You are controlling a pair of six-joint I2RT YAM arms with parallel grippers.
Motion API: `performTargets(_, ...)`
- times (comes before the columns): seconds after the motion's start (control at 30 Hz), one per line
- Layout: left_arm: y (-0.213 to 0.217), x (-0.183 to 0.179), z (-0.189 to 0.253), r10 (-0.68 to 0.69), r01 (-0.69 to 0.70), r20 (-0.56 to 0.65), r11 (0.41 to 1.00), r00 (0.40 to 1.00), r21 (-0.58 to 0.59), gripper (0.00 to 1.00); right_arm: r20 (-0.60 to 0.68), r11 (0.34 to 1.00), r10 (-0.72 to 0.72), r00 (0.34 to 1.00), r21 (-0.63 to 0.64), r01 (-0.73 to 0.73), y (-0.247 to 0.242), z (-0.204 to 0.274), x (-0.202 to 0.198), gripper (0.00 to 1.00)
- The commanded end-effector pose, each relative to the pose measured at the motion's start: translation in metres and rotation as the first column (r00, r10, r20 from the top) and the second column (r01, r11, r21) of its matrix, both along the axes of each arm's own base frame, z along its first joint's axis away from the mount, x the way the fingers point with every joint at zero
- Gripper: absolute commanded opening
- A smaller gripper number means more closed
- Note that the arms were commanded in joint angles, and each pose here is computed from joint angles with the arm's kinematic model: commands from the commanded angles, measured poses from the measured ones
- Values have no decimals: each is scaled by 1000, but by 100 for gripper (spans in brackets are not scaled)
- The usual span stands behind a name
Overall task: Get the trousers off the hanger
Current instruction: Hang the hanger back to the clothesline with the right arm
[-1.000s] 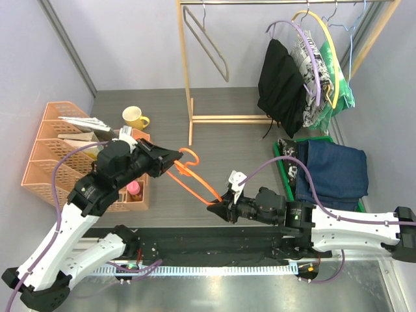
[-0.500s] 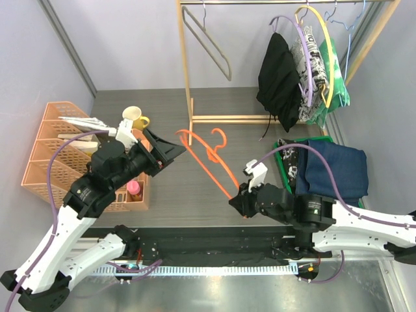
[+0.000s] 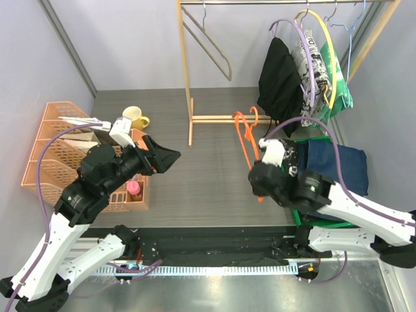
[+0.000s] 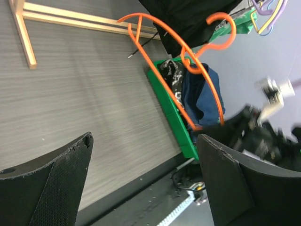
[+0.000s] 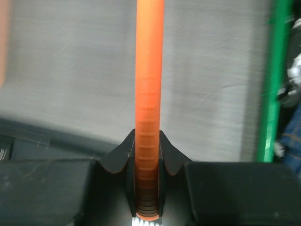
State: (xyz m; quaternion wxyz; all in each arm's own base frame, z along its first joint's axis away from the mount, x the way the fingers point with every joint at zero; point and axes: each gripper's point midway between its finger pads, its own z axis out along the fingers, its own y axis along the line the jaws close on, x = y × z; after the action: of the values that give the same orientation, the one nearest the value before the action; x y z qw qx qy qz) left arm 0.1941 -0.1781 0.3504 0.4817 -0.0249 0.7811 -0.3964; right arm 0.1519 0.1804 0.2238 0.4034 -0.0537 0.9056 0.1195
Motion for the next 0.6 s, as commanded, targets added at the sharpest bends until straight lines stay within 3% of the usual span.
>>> performTargets(0.0, 3, 1, 0, -32, 25, 84, 996, 996, 84, 90, 51, 995, -92, 994, -23, 93, -9, 20, 45, 1)
performTargets(0.07, 5, -1, -2, -36, 28, 87, 995, 996, 91, 90, 62, 995, -96, 993, 36, 94, 0, 34, 64, 1)
performTargets(0.2, 5, -6, -9, -53, 45, 87, 995, 995, 93, 90, 87, 997, -62, 994, -43, 66, 13, 43, 97, 1)
performTargets(0.37, 4, -12, -16, -73, 67, 72, 995, 995, 80, 90, 155, 997, -82, 984, 2, 83, 14, 77, 143, 1)
performTargets(0.57, 8, -22, -13, -86, 79, 82, 993, 993, 85, 90, 291, 998, -62, 955, 47, 50, 18, 105, 184, 1)
